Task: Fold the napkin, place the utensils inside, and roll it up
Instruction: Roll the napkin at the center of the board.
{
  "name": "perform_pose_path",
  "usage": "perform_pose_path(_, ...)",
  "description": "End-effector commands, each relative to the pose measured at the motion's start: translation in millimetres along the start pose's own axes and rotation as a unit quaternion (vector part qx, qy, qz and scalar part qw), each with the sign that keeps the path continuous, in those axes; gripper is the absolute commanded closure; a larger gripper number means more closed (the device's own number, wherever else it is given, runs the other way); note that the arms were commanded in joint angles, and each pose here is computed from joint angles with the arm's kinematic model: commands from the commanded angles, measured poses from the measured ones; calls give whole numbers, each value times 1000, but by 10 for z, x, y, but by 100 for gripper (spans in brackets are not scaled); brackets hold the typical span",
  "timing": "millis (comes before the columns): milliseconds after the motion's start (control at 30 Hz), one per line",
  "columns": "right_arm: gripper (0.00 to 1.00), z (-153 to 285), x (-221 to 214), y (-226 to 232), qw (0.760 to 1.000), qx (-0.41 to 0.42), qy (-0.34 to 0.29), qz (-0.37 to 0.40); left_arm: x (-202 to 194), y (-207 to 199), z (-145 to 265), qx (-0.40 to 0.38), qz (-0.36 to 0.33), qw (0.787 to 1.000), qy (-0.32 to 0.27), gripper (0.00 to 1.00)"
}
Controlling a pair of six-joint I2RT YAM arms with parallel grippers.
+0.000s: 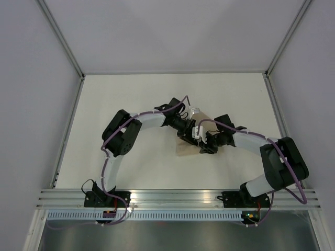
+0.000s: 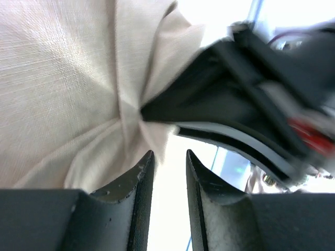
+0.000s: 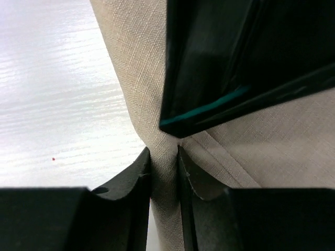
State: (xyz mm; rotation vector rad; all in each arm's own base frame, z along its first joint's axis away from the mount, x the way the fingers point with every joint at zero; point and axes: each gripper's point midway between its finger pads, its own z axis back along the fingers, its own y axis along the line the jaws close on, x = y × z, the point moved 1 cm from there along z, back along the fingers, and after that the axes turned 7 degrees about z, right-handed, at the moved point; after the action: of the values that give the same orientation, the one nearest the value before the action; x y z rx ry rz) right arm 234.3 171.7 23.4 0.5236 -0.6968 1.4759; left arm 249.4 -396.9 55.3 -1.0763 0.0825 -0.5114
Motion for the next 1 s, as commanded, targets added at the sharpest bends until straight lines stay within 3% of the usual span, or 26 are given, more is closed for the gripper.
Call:
perform_pose_path(0,76,15,-171,256,994,94,5,-48,399,-724,433,-64,-55,993,-88,65)
perform_pose_path(267,76,124,-249,165,974,189,-8,-125,507,-760,677,5,-127,973,-195,67)
perform_pose_path(300,76,99,-271,97,972,195,-9,-130,444,-606,664,27,-120,970,-209,67)
perform_pose_path(367,76,113,-274,119,965,214,-8,-150,500,-701,803,36,-155,953,-258,67)
perform_pose_path(433,77,96,-299,85,960,225,-7,-167,389,-499,843,71,-144,944,-289,67)
perform_pose_path(467,77,90,-303,69,959,227,-7,-171,446,-658,960,61,-177,926,-327,67)
perform_pose_path(533,77,63,-326,40,956,231,-2,-182,324,-470,971,95,-182,915,-347,67)
perform_pose_path(667,77,12,-377,-9,951,234,8,-203,184,-559,794,169,-283,880,-343,66)
perform_pose_path(767,77,-14,-401,-51,946,238,16,-217,102,-627,598,234,-365,840,-326,66)
perform_pose_path(833,76,-30,-398,-104,945,237,19,-223,63,-641,467,281,-426,803,-309,63)
perform_pose_path(967,77,-76,-451,-195,944,228,36,-237,3,-584,272,326,-478,767,-277,61)
